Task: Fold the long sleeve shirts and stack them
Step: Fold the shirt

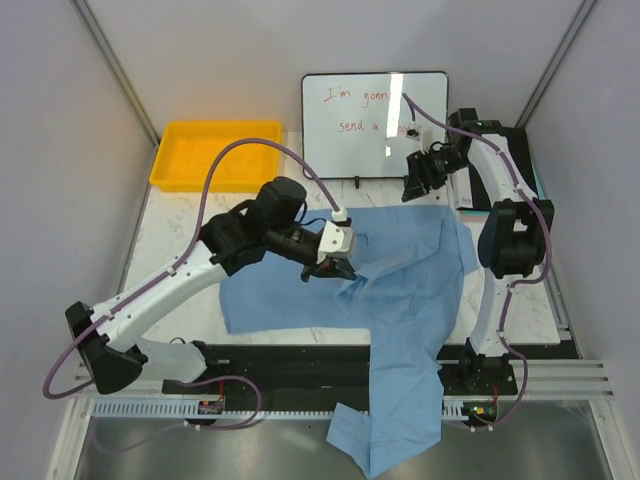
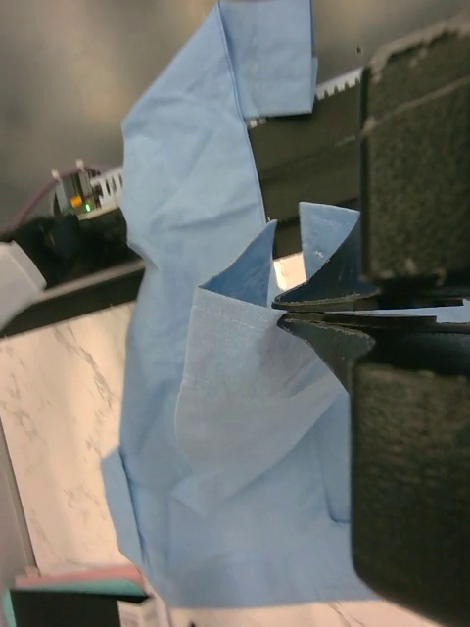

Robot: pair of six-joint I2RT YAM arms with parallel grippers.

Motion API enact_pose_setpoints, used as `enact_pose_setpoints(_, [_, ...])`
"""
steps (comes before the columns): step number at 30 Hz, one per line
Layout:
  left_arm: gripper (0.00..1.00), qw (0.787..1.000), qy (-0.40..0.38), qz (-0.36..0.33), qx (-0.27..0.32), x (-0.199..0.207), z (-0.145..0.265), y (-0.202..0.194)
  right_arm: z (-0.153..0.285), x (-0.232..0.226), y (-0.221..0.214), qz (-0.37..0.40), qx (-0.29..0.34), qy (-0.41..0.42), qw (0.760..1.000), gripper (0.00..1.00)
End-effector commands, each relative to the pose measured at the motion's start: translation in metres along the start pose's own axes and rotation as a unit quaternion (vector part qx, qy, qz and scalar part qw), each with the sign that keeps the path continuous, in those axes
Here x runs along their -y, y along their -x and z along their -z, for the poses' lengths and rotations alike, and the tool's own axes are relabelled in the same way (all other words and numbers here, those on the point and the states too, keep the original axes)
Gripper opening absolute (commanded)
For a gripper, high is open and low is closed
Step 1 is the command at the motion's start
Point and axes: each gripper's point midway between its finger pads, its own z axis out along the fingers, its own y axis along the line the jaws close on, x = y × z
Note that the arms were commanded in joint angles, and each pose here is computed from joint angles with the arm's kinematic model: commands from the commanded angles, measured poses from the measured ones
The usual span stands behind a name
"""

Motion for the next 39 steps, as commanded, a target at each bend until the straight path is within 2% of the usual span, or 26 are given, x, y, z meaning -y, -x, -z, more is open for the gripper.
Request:
enact_pose_setpoints(1, [0.02,0.997,-0.06,0.051,-0.004,0.026,-0.023,0.021,-0.031,-0.029,-0.003,0.02,-0.01,0.059,0.998,0.58])
enact_pose_setpoints(6, [0.02,0.992,-0.086,0.088,0.009,0.019,-0.047,0.045,-0.058,-0.068,-0.038,0.06,-0.071,0.119,0.989,0.47])
enact_pose_setpoints(7, [0.02,0.993,-0.079,0.081,0.019,0.014,-0.048,0.057,-0.059,-0.075,-0.043,0.065,-0.077,0.127,0.987,0.45])
enact_pose_setpoints(11, [0.02,0.994,-0.024,0.105,0.027,-0.011,-0.052,0.064,-0.064,-0.098,-0.081,0.082,-0.128,0.166,0.974,0.4])
enact_pose_setpoints(14, [0.02,0.99,0.025,0.138,0.015,-0.029,-0.046,0.048,-0.063,-0.109,-0.111,0.078,-0.161,0.193,0.965,0.37])
enact_pose_setpoints(15, [0.02,0.987,0.034,0.158,0.005,-0.031,-0.046,0.032,-0.064,-0.113,-0.122,0.074,-0.173,0.202,0.961,0.37])
enact_pose_setpoints(21, [0.02,0.959,0.144,0.242,-0.008,-0.07,-0.006,-0.031,-0.063,-0.116,-0.137,0.083,-0.203,0.209,0.953,0.34])
enact_pose_setpoints(24, [0.02,0.943,0.18,0.28,-0.017,-0.08,0.015,-0.063,-0.064,-0.105,-0.129,0.088,-0.207,0.185,0.957,0.4])
enact_pose_setpoints(28, [0.02,0.928,0.205,0.308,-0.035,-0.078,0.031,-0.099,-0.069,-0.084,-0.098,0.085,-0.188,0.138,0.969,0.6])
enact_pose_setpoints(29, [0.02,0.925,0.21,0.315,-0.039,-0.078,0.033,-0.107,-0.07,-0.079,-0.088,0.086,-0.179,0.126,0.972,0.62])
enact_pose_setpoints(32, [0.02,0.904,0.233,0.356,-0.043,-0.084,0.045,-0.131,-0.063,-0.063,-0.054,0.096,-0.153,0.084,0.98,0.66])
enact_pose_setpoints(36, [0.02,0.877,0.256,0.405,-0.038,-0.094,0.063,-0.151,-0.061,-0.05,-0.052,0.103,-0.159,0.054,0.98,0.67])
enact_pose_setpoints(39, [0.02,0.866,0.258,0.425,-0.051,-0.093,0.066,-0.17,-0.058,-0.037,-0.046,0.096,-0.15,0.021,0.984,0.69])
